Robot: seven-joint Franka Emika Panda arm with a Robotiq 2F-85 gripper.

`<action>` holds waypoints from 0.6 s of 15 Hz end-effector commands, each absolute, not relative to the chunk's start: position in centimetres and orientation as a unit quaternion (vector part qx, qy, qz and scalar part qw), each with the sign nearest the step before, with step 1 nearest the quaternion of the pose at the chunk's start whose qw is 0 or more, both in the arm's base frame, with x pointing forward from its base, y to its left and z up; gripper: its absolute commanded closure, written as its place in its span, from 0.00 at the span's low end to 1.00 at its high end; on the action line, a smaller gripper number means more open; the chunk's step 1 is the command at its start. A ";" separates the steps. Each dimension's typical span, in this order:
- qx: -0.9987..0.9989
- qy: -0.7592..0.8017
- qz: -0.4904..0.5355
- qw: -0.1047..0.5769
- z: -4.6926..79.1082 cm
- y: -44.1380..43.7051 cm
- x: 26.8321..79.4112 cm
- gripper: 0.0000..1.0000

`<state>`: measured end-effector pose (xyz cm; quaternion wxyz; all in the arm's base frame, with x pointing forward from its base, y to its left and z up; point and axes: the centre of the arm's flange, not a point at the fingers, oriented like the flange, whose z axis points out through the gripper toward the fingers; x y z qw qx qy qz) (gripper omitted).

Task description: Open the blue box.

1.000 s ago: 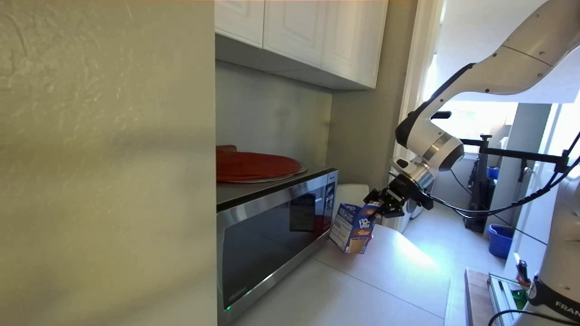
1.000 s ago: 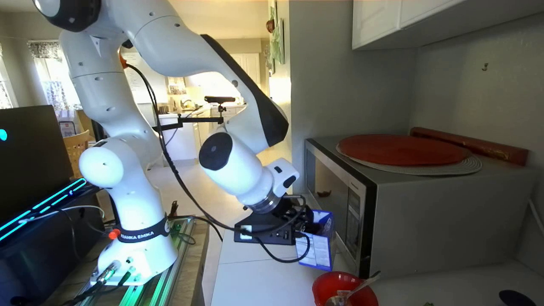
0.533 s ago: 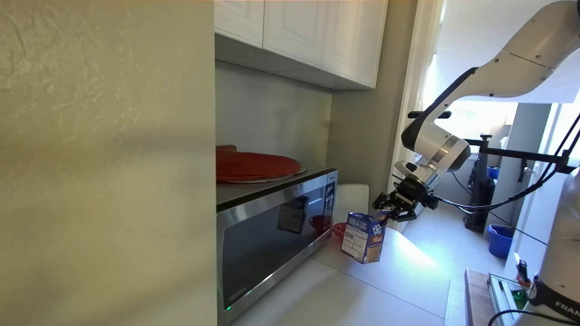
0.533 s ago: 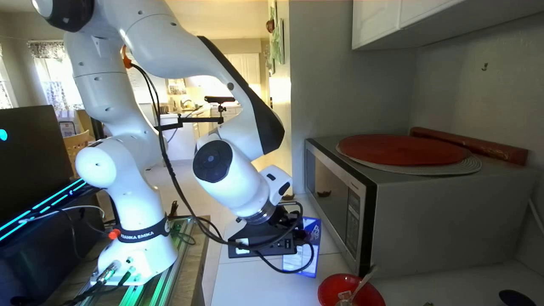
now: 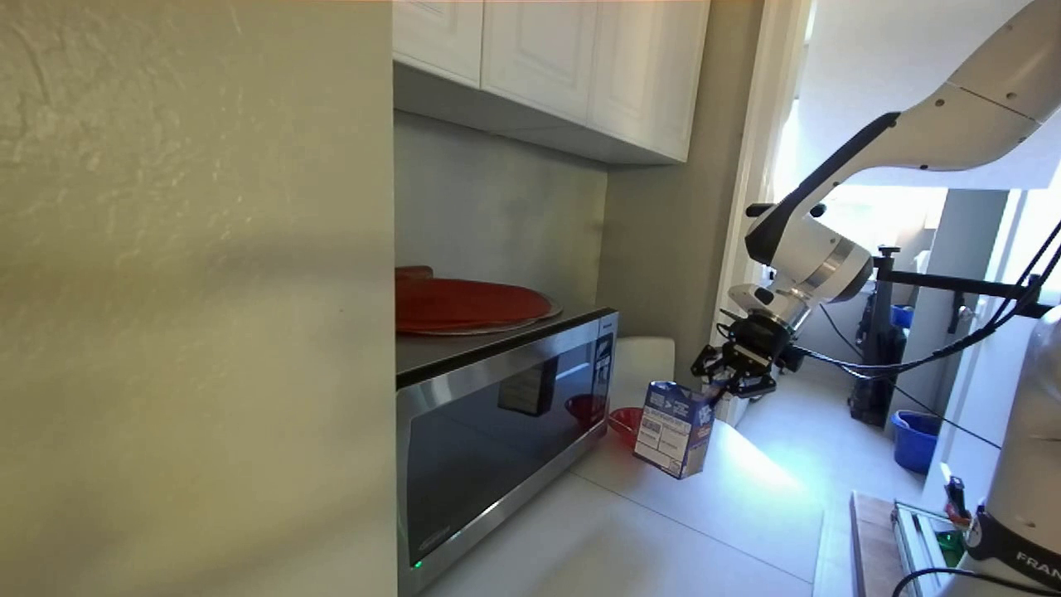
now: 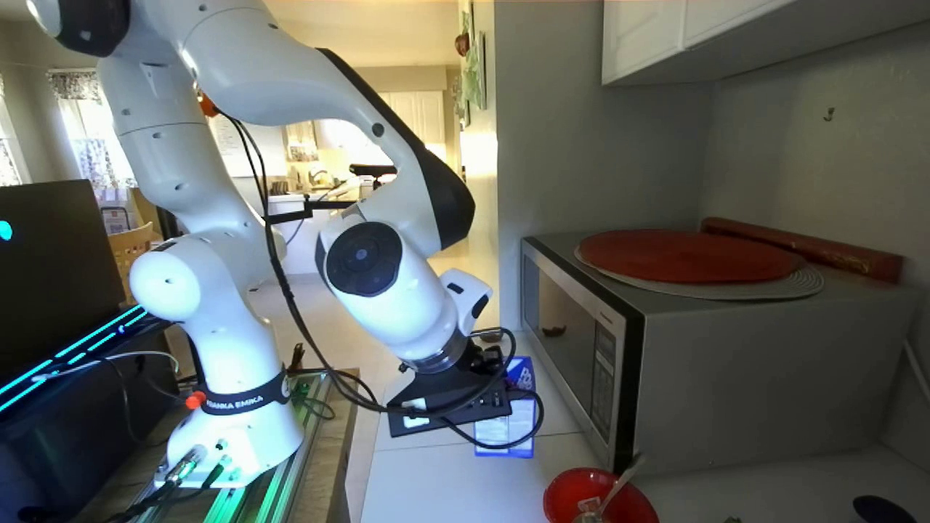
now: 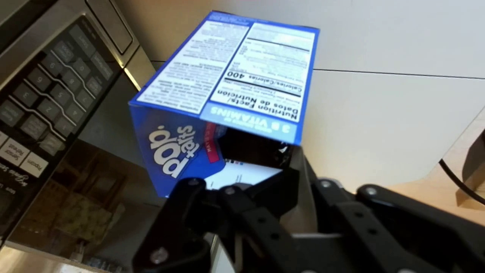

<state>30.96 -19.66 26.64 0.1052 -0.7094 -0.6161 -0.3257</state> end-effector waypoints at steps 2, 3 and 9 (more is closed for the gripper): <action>-0.676 -0.649 -0.336 0.093 24.0 -19.6 27.1 0.72; -0.678 -0.648 -0.334 0.093 24.1 -19.8 26.9 0.68; -0.700 -0.623 -0.333 0.111 26.0 -19.6 25.9 0.24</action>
